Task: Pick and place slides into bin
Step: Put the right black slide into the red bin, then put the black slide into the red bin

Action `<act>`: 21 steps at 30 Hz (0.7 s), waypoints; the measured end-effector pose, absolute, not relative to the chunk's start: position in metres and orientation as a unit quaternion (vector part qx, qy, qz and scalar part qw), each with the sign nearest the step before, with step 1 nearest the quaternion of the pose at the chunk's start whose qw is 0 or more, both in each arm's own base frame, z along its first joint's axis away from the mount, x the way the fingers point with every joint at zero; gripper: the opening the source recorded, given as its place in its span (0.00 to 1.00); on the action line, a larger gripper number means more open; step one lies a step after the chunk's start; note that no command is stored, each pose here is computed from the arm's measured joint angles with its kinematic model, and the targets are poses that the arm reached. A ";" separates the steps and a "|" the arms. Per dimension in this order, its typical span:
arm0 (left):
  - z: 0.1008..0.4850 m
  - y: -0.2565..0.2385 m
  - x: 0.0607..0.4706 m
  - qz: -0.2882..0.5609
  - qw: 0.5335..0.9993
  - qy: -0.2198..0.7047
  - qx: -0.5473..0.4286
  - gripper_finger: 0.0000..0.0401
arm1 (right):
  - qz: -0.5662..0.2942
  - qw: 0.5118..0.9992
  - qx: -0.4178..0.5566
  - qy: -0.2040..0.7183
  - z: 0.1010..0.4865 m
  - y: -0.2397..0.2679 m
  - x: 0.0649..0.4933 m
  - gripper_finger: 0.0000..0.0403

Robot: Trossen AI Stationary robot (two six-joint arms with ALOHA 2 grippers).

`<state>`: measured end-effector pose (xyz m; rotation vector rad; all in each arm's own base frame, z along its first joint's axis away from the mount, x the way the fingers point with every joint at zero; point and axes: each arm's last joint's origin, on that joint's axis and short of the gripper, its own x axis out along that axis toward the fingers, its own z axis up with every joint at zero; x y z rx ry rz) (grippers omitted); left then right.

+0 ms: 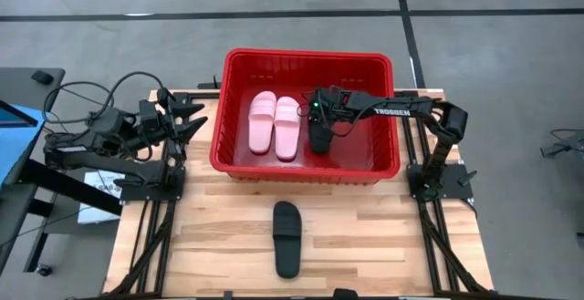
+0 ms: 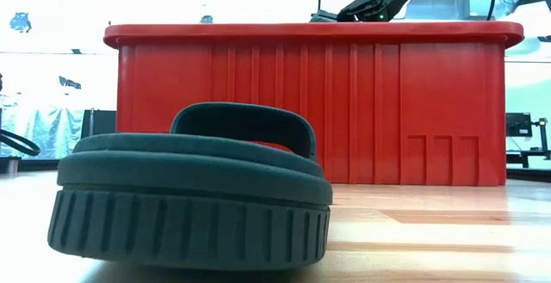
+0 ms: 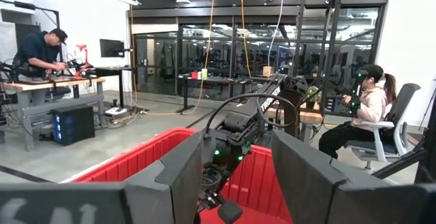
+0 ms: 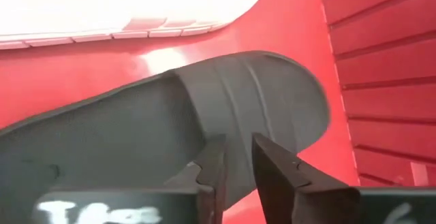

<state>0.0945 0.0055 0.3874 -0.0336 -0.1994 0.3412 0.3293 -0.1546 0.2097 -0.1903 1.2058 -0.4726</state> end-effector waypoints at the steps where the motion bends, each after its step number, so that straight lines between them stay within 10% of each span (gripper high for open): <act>1: 0.387 0.006 0.095 0.169 0.980 -0.099 -0.017 0.41 | -0.220 0.793 -0.089 0.561 0.210 -0.155 0.329 0.16; 21: 0.387 0.005 0.094 0.168 0.980 -0.100 -0.026 0.41 | -0.253 0.835 -0.152 0.464 0.296 -0.144 0.321 0.21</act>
